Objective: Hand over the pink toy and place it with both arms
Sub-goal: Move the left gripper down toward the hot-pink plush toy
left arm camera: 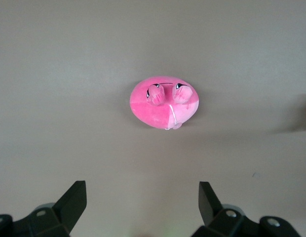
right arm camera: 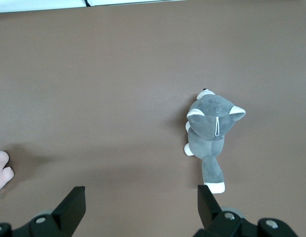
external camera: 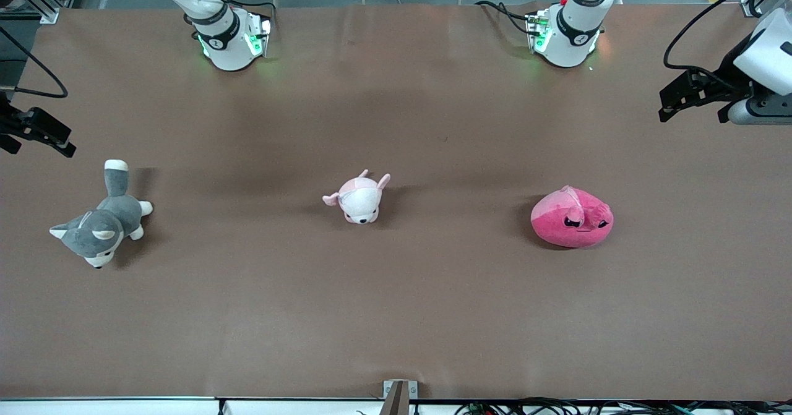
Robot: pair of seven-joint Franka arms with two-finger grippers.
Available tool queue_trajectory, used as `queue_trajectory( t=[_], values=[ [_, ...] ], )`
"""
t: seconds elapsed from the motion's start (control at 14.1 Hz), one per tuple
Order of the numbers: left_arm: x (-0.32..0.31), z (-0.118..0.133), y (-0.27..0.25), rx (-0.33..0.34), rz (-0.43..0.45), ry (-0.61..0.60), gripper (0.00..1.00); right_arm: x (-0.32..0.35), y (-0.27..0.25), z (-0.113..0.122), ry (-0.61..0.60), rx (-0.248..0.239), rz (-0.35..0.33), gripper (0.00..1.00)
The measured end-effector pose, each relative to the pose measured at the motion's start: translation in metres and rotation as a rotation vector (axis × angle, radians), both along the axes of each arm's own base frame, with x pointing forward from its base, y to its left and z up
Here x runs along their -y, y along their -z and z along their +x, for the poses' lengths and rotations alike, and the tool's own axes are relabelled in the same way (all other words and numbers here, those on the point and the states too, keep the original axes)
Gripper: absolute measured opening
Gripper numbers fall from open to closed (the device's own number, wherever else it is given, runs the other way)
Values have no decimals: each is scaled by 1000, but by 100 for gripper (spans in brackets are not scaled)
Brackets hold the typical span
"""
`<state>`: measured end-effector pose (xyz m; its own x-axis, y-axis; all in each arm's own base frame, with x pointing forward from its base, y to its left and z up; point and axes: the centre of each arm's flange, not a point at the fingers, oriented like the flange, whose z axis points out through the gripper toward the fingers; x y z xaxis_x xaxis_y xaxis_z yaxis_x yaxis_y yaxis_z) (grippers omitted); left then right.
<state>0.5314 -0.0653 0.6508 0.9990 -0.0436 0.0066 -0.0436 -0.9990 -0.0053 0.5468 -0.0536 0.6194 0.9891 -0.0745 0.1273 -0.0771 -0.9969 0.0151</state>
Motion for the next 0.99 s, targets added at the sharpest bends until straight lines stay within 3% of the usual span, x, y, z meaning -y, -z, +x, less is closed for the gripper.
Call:
queue_trajectory(
  t=[0.43,0.78,0.99],
  values=[
    [-7,10,15,-29,-1,0,100,0,0,0,0,0,0,100],
    [-14,53,75,-48,-16,-12,100,0,1,0,1,-4,0,100],
    [-17,70,119,-12,-24,-21,100,0,13,0,1,-52,4,100]
  ],
)
